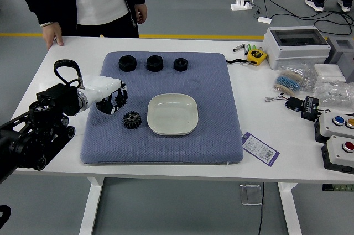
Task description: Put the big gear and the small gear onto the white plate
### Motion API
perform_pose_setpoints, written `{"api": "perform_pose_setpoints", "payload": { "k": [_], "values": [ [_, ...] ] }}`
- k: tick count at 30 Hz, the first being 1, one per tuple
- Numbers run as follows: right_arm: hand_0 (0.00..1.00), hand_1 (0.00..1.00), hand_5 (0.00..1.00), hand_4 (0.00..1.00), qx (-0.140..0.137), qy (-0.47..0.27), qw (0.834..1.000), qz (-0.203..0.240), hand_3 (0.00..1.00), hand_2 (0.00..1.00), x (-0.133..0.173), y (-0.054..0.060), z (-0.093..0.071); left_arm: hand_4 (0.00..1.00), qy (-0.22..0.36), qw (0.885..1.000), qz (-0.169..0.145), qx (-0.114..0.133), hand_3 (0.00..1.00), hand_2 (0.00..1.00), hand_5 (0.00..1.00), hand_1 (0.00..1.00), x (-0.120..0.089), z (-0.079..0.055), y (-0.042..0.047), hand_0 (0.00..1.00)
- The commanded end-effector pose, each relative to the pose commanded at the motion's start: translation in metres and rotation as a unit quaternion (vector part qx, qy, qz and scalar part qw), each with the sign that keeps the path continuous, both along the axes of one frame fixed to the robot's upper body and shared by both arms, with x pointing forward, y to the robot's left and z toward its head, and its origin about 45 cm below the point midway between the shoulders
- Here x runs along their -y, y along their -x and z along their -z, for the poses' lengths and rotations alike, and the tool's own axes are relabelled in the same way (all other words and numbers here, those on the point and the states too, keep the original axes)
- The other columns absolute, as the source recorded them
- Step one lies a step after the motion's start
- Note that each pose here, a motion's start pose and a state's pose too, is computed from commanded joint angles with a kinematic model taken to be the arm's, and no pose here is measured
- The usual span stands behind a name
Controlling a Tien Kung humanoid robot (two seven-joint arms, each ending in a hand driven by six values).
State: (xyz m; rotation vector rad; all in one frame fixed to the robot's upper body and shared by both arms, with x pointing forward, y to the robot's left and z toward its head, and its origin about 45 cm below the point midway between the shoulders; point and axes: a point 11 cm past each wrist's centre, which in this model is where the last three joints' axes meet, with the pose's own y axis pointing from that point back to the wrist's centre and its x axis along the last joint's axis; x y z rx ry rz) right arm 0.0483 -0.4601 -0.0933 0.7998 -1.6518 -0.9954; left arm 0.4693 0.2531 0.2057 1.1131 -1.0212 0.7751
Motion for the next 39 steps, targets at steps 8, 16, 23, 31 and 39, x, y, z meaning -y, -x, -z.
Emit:
{"api": "perform_pose_setpoints", "payload": {
  "k": [8, 16, 23, 31, 39],
  "values": [
    [0.68, 0.657, 0.719, 0.801, 0.001, 0.0, 1.0, 0.0, 0.586, 0.736, 0.0, -0.001, 0.0, 0.632, 0.023, 0.998, 0.033, 0.042, 0.517, 0.445, 0.002, 0.392, 0.026, -0.033, 0.0004, 0.346],
    [0.68, 0.657, 0.719, 0.801, 0.003, 0.001, 1.0, -0.002, 0.585, 0.736, 0.001, -0.004, -0.001, 0.636, 0.048, 0.993, 0.094, 0.047, 0.52, 0.447, 0.002, 0.393, 0.072, -0.042, 0.0153, 0.347],
    [0.681, 0.659, 0.719, 0.802, 0.005, 0.001, 1.0, -0.002, 0.586, 0.737, 0.001, -0.006, -0.001, 0.623, 0.036, 0.991, 0.126, 0.029, 0.526, 0.453, 0.002, 0.402, 0.095, -0.026, 0.0235, 0.351],
    [0.681, 0.658, 0.719, 0.801, 0.006, 0.002, 1.0, -0.002, 0.586, 0.736, 0.002, -0.007, -0.002, 0.579, 0.0, 0.991, 0.135, 0.016, 0.559, 0.523, 0.002, 0.478, 0.102, -0.006, 0.0237, 0.427],
    [0.681, 0.658, 0.718, 0.802, 0.008, 0.002, 1.0, -0.002, 0.586, 0.737, 0.003, -0.008, -0.002, 0.812, 0.001, 0.992, 0.125, 0.014, 0.614, 0.622, 0.002, 0.57, 0.103, 0.001, 0.0208, 0.494]
  ]
}}
